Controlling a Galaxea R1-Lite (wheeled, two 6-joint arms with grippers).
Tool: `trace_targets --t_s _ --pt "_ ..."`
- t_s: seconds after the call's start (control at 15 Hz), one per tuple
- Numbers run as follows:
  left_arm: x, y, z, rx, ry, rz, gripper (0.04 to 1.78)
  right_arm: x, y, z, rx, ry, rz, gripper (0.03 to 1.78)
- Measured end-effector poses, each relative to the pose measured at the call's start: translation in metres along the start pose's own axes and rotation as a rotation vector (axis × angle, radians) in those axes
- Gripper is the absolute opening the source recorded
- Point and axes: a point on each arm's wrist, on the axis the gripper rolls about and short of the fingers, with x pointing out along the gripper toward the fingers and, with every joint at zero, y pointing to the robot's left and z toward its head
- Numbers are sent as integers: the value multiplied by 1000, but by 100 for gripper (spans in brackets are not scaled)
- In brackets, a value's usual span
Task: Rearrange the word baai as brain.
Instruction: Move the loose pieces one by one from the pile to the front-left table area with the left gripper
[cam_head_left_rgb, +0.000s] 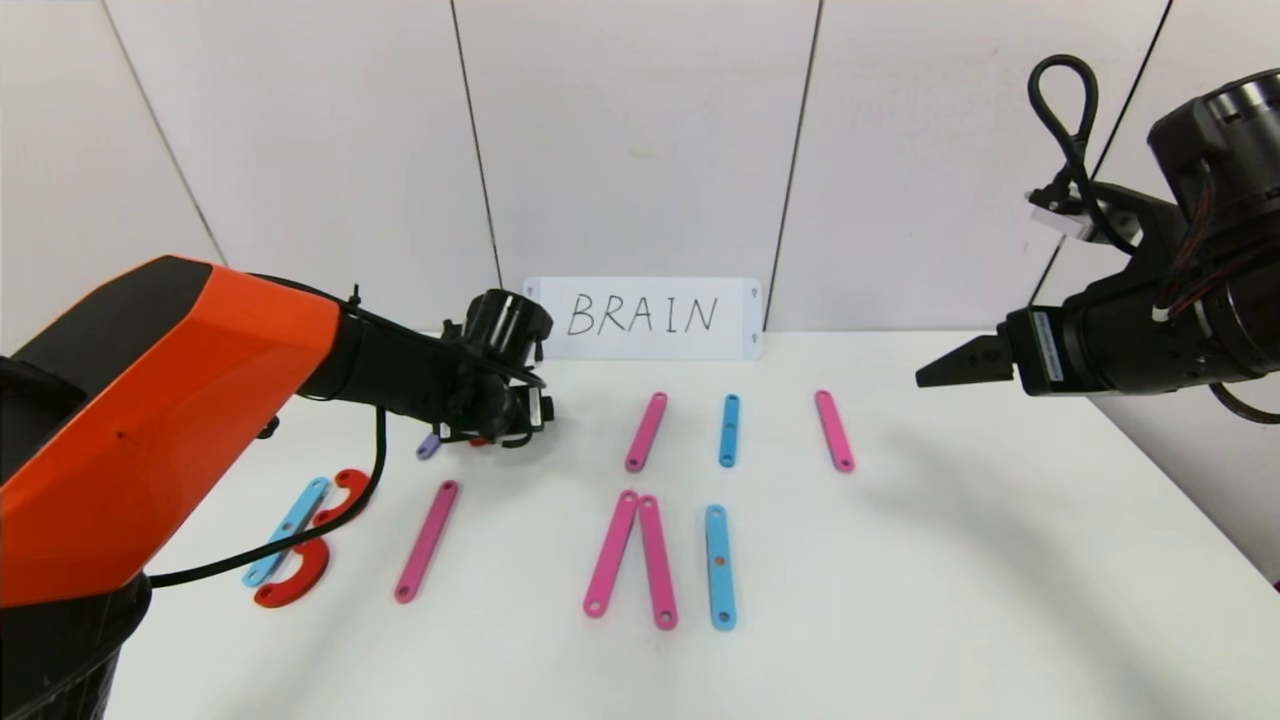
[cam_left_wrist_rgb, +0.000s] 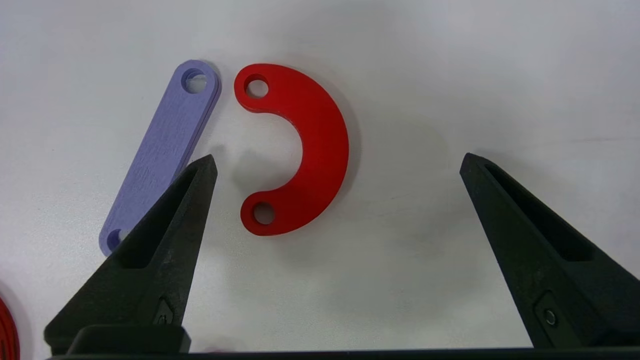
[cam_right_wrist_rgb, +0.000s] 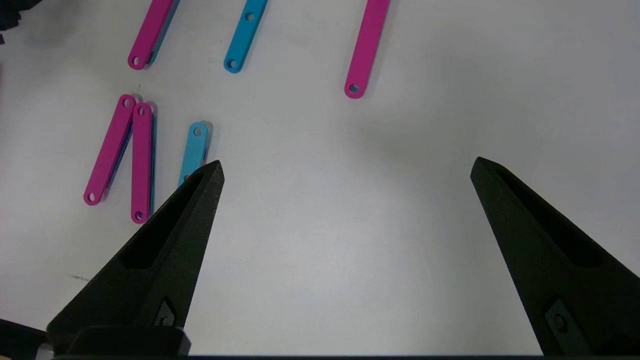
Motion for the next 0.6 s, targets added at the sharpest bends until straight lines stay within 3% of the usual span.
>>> trace_targets --t_s 0.6 --pt "6 4 3 -13 5 -4 171 0 0 0 0 -1 0 173"
